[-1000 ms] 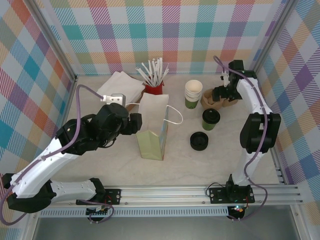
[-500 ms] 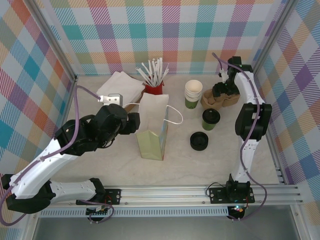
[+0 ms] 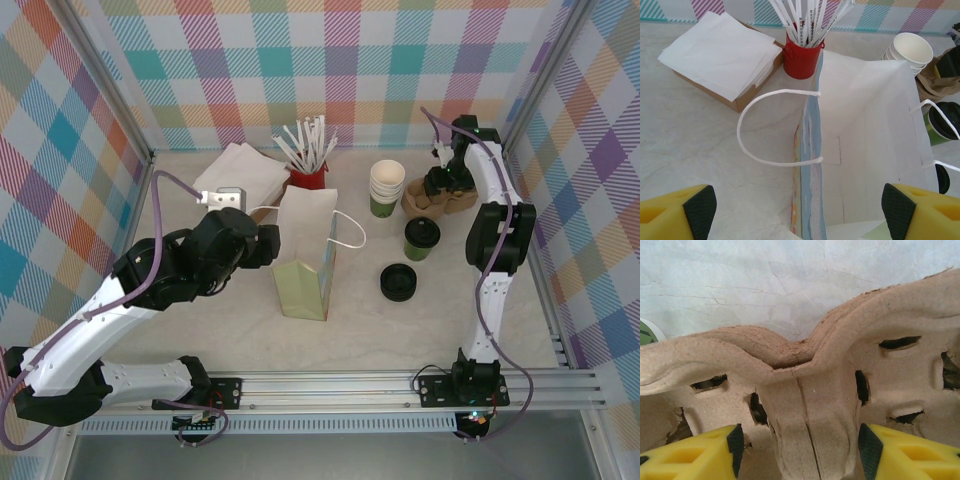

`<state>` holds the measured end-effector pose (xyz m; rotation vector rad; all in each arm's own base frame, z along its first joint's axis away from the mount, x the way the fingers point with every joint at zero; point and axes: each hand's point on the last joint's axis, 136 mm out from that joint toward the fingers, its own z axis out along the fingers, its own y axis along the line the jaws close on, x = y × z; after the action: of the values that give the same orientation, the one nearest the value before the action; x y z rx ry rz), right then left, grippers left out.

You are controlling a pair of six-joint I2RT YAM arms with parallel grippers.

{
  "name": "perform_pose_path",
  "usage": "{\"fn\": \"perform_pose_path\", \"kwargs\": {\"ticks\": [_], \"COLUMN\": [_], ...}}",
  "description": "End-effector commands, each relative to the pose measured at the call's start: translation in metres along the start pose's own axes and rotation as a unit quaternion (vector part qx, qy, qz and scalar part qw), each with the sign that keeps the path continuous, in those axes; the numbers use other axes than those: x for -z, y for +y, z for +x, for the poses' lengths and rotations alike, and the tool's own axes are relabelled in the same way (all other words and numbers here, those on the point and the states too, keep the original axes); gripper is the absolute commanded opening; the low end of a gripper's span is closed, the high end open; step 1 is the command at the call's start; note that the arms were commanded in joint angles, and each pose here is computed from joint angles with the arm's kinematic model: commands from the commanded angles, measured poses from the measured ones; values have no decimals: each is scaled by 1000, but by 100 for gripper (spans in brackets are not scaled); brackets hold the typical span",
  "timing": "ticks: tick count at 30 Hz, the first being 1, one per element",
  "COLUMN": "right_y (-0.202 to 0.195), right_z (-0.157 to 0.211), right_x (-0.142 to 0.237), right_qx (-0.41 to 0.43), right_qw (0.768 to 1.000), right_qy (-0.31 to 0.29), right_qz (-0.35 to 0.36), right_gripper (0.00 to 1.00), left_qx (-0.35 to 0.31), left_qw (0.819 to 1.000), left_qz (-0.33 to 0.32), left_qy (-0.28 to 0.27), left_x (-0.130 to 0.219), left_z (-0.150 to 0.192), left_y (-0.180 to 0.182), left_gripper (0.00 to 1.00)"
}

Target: Pack the takeout coffee

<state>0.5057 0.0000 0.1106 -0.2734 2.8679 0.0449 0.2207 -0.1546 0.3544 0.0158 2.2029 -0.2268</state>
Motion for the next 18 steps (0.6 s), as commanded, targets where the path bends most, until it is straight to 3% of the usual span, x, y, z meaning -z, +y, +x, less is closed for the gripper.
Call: {"fn": "perform_pose_path", "kwargs": {"ticks": [1, 18], "right_y": [1, -3], "right_z": [0, -5], "right_x": [1, 10], "right_qx": [7, 8], "right_qw": [1000, 1000], "right_qy": [4, -3], "right_qz": [-11, -1], "right_gripper": [60, 42], "left_qx": [-9, -16], "left_qw": [1000, 1000], "left_qz": [-13, -10], "left_qy": [-4, -3], "left_x": [1, -1], "left_z": [-1, -5], "left_y": [4, -2], "left_gripper": [89, 90]}}
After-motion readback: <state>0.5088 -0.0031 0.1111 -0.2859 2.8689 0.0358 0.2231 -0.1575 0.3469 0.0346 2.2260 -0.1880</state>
